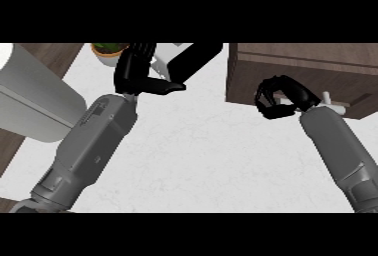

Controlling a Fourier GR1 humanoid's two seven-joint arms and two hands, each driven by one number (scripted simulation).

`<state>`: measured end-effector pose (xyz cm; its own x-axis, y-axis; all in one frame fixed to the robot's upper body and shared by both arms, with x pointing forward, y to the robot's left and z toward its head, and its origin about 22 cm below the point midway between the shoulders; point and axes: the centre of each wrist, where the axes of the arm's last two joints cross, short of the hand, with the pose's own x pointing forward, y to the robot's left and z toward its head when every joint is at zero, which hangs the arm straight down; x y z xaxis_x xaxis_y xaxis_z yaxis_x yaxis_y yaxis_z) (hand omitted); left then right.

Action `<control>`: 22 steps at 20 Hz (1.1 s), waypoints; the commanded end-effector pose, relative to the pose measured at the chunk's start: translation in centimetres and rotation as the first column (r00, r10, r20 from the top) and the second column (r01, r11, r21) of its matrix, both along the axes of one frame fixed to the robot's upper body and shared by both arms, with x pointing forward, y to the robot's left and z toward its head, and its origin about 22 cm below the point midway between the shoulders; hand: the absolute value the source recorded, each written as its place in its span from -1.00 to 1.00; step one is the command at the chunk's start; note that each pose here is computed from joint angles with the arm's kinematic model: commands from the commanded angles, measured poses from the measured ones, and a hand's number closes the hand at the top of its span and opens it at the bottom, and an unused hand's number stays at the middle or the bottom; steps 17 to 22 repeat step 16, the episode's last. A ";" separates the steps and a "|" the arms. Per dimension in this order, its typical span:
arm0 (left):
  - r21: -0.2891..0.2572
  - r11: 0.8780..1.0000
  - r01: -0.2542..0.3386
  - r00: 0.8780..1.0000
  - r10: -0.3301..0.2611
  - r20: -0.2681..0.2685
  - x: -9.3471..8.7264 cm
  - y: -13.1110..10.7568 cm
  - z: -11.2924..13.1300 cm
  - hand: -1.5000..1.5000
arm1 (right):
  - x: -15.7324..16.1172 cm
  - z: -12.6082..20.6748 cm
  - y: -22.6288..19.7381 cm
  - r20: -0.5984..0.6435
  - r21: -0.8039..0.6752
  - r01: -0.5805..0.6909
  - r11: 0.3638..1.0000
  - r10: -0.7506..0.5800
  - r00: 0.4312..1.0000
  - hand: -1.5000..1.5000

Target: Pick up the cup, place it into the drawer and close the drawer

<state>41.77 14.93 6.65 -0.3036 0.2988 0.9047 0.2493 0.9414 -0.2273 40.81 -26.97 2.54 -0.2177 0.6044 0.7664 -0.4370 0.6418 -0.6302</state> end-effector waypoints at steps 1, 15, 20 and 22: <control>0.008 1.000 0.019 1.000 -0.019 0.000 -0.4 0.6 -0.4 -1.00 | 3.2 7.3 -2.3 0.141 -0.016 0.169 0.986 -0.165 0.976 1.00; -0.007 0.998 0.057 0.998 -0.057 -0.006 -0.9 1.6 -0.9 -1.00 | 2.6 9.6 -5.3 0.143 0.067 0.141 0.988 -0.150 0.978 1.00; -0.018 0.997 0.069 0.998 -0.069 -0.006 -1.0 1.2 -0.8 -1.00 | 2.6 9.9 -5.5 0.131 0.067 0.144 0.987 -0.152 0.980 1.00; -0.018 0.997 0.069 0.998 -0.069 -0.006 -1.0 1.2 -0.8 -1.00 | 2.6 9.9 -5.5 0.131 0.067 0.144 0.987 -0.152 0.980 1.00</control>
